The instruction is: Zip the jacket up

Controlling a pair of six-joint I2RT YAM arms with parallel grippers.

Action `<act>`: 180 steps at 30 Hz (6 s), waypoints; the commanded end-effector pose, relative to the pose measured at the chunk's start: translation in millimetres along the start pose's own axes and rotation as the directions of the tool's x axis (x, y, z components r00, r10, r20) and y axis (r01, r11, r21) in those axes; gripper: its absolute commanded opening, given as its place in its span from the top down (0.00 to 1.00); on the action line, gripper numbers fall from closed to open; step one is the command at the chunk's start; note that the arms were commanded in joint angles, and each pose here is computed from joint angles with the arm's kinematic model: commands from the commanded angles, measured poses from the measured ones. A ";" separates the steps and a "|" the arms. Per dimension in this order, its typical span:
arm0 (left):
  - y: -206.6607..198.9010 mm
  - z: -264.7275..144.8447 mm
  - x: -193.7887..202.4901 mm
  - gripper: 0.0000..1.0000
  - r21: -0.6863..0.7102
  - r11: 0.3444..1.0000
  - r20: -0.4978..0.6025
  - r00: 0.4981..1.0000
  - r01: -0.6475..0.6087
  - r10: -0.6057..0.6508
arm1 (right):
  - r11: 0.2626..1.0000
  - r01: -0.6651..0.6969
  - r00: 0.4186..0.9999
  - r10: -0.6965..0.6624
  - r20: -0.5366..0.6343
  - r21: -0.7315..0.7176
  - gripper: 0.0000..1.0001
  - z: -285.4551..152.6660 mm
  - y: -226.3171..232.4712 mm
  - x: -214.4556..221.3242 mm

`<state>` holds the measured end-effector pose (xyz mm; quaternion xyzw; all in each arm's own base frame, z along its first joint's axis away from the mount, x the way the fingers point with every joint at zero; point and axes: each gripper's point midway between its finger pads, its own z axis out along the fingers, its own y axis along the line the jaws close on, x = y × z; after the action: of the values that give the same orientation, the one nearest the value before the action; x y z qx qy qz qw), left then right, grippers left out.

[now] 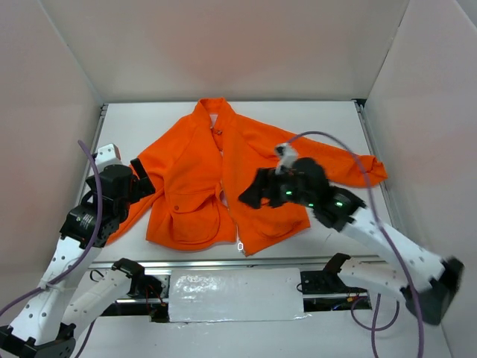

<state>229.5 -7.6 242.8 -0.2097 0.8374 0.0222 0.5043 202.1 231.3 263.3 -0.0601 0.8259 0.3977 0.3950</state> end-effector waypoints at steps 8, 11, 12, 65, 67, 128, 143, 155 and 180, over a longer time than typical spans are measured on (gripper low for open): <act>-27.7 4.7 14.2 0.01 0.140 0.990 -0.066 0.997 -0.030 0.039 | 0.999 0.015 0.943 0.000 -0.332 0.042 0.25 128.6 7.5 113.1; -29.8 5.6 13.7 0.01 0.150 0.988 -0.064 0.997 -0.037 0.047 | 0.999 0.022 0.933 -0.004 -0.361 0.047 0.25 146.7 3.4 124.6; -30.6 5.7 14.2 0.01 0.157 0.987 -0.065 0.996 -0.043 0.054 | 0.998 0.029 0.931 -0.009 -0.365 0.050 0.24 151.1 1.8 126.0; -154.9 -57.2 113.2 0.06 0.825 0.487 -0.397 0.907 0.286 0.141 | 0.980 -0.157 0.966 0.128 -0.224 -0.118 1.00 183.7 33.6 23.4; -160.8 -65.3 131.3 0.06 0.837 0.425 -0.443 0.883 0.344 0.156 | 0.965 -0.208 0.952 0.162 -0.259 -0.158 1.00 182.6 38.4 31.0; -155.7 -66.2 205.1 0.27 0.740 0.504 -0.575 0.807 0.445 0.133 | 0.822 -0.502 0.843 0.397 -0.362 -0.270 1.00 116.6 -6.2 137.4; -160.0 -44.2 236.7 0.38 0.718 0.534 -0.588 0.800 0.446 0.123 | 0.879 -0.460 0.848 0.395 -0.352 -0.123 1.00 121.7 -41.4 172.0; -172.8 -47.4 258.8 0.30 0.719 0.551 -0.598 0.781 0.423 0.181 | 0.888 -0.447 0.855 0.389 -0.344 -0.107 1.00 114.8 -54.3 185.1; -191.7 -33.8 275.4 0.39 0.705 0.580 -0.606 0.772 0.408 0.193 | 0.901 -0.420 0.858 0.354 -0.371 -0.112 1.00 115.6 -54.8 190.3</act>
<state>154.6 -268.6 40.5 -0.0182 0.8741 -0.4347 0.2161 166.6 311.4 48.5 0.0239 0.8415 0.5204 0.1433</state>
